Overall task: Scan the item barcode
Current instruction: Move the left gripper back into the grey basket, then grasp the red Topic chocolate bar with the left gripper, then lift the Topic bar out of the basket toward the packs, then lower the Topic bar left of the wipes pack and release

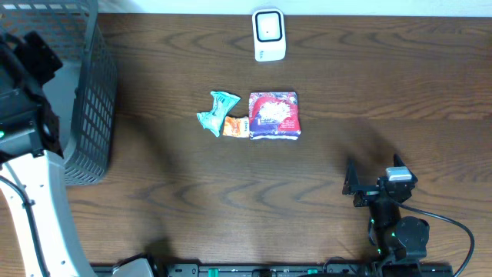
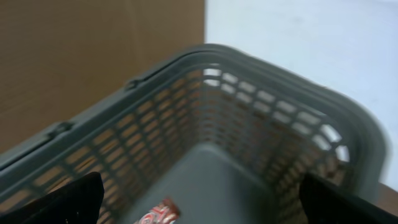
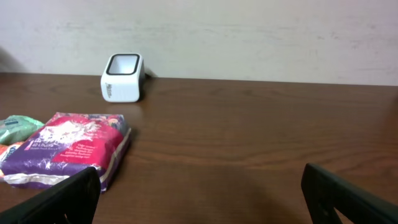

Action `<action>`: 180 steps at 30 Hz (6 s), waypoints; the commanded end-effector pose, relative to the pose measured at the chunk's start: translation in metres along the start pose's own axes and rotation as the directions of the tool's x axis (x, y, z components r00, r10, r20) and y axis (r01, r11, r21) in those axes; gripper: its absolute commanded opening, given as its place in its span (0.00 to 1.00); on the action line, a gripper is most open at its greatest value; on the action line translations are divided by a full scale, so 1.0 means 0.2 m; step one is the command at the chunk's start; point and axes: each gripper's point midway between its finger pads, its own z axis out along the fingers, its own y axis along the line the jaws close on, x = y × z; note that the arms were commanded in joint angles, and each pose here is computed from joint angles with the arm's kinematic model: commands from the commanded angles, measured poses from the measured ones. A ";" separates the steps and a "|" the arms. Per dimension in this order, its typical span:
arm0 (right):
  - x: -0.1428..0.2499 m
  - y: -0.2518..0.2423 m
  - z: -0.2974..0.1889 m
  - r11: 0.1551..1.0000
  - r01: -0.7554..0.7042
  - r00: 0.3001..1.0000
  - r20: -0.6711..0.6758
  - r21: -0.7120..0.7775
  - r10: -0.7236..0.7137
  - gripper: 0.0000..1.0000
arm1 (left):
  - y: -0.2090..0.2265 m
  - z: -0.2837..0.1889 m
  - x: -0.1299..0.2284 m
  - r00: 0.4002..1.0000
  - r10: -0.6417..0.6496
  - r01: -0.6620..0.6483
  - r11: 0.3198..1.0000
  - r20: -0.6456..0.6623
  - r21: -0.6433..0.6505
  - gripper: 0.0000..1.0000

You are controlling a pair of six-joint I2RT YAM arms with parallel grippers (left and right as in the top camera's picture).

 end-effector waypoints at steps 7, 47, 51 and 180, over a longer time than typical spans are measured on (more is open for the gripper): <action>0.00 0.00 0.00 1.000 0.015 1.000 -0.002 0.000 -0.015 0.99 | 0.32 0.04 0.06 0.991 0.092 -0.106 0.983 -0.097 -0.152 1.00; 0.00 0.00 0.00 1.000 0.015 1.000 -0.002 0.000 -0.015 0.99 | 0.48 0.59 1.17 0.573 0.409 -0.445 0.883 -0.710 0.149 0.73; 0.00 0.00 0.00 1.000 0.015 1.000 -0.002 0.000 -0.015 0.99 | 0.48 0.62 1.23 0.554 0.409 -0.444 0.882 -0.725 0.159 0.73; 0.00 0.00 0.00 1.000 0.015 1.000 -0.002 0.000 -0.015 0.99 | -1.31 -0.04 1.39 0.736 0.387 -0.028 0.838 -0.556 0.545 0.07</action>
